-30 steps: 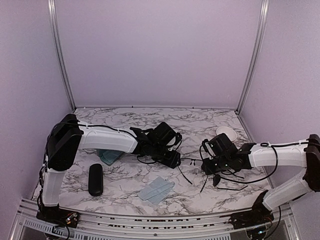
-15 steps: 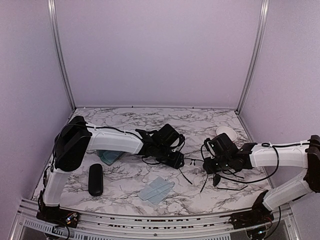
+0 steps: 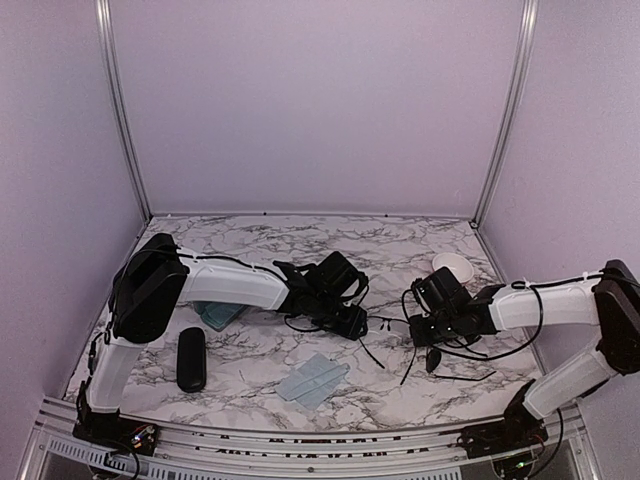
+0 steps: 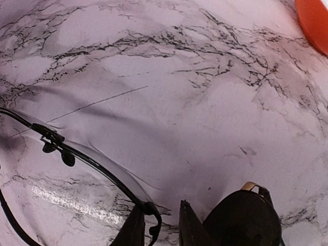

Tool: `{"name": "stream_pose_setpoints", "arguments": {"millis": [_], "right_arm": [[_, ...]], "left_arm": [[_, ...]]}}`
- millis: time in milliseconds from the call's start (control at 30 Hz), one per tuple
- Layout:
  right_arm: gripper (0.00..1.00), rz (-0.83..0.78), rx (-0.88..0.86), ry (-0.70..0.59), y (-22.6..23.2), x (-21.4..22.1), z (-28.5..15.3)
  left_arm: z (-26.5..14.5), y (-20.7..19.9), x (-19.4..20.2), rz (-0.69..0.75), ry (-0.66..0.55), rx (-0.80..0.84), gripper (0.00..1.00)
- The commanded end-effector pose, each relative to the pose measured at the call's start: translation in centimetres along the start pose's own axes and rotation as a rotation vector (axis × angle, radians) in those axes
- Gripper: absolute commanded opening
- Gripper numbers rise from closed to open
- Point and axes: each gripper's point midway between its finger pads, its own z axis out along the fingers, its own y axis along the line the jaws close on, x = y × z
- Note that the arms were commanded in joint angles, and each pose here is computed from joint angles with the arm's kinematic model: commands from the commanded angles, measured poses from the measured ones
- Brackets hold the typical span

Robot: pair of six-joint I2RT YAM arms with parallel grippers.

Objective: Organize the sunglasses
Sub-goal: Pick up the right temple of the sunglasses.

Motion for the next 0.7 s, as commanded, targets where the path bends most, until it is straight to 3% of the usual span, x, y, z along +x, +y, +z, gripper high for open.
{"name": "stream_pose_setpoints", "arguments": {"millis": [0,267,500,667], "right_arm": [[0.21,-0.003,-0.030,-0.019,0.6,-0.7,0.6],[0.04,-0.009,-0.042,-0.018,0.9,-0.7,1.0],[0.01,-0.032,-0.068,-0.040,1.8,-2.7,0.1],[0.01,-0.089,-0.152,-0.038,3.9,-4.3,-0.9]], "left_arm": [[0.3,0.3,-0.1,-0.002,-0.010,-0.018,0.53],[-1.6,0.3,-0.9,0.047,-0.043,-0.036,0.53],[-8.9,-0.6,-2.0,0.223,-0.124,-0.033,0.59],[-14.4,-1.2,-0.3,0.399,-0.143,0.008,0.65]]}}
